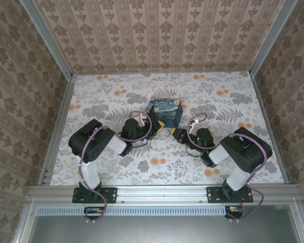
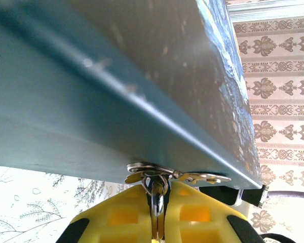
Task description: Unlock the padlock with the key
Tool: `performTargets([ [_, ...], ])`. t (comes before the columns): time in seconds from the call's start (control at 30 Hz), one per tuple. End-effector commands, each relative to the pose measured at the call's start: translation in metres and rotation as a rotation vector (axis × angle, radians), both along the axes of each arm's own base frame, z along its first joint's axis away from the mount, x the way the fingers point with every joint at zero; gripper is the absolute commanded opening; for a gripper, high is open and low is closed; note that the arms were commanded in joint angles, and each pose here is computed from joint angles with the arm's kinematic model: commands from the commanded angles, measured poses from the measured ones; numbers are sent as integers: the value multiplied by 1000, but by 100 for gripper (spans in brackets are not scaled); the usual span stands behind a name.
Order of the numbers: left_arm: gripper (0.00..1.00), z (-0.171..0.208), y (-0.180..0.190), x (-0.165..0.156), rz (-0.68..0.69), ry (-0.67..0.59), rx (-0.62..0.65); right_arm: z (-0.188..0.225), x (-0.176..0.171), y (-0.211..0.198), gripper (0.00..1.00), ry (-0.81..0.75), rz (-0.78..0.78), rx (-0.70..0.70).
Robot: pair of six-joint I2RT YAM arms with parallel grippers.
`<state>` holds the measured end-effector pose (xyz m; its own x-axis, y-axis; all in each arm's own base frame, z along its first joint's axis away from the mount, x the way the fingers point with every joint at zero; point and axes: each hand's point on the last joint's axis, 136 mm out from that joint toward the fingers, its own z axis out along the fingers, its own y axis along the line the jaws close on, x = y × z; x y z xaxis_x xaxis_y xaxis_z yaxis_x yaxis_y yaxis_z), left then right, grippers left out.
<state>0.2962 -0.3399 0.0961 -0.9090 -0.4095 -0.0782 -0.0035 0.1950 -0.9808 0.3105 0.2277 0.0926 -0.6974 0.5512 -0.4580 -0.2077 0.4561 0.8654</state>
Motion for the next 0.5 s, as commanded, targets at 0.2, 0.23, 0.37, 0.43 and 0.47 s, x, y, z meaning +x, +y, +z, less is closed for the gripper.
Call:
performTargets([
  [0.2,0,28,-8,-3,-27,-49,-75,14,16,3,0,-41,-43,30],
  [0.23,0,29,-8,-3,-27,-52,-76,13,16,3,0,-39,-43,29],
  [0.37,0,30,-8,-4,-28,-52,-77,10,19,3,0,-30,-50,26],
  [0.43,0,32,-9,-5,-30,-54,-80,8,19,3,0,-24,-52,22],
  [0.47,0,32,-9,-5,-32,-55,-80,7,20,4,0,-22,-51,22],
])
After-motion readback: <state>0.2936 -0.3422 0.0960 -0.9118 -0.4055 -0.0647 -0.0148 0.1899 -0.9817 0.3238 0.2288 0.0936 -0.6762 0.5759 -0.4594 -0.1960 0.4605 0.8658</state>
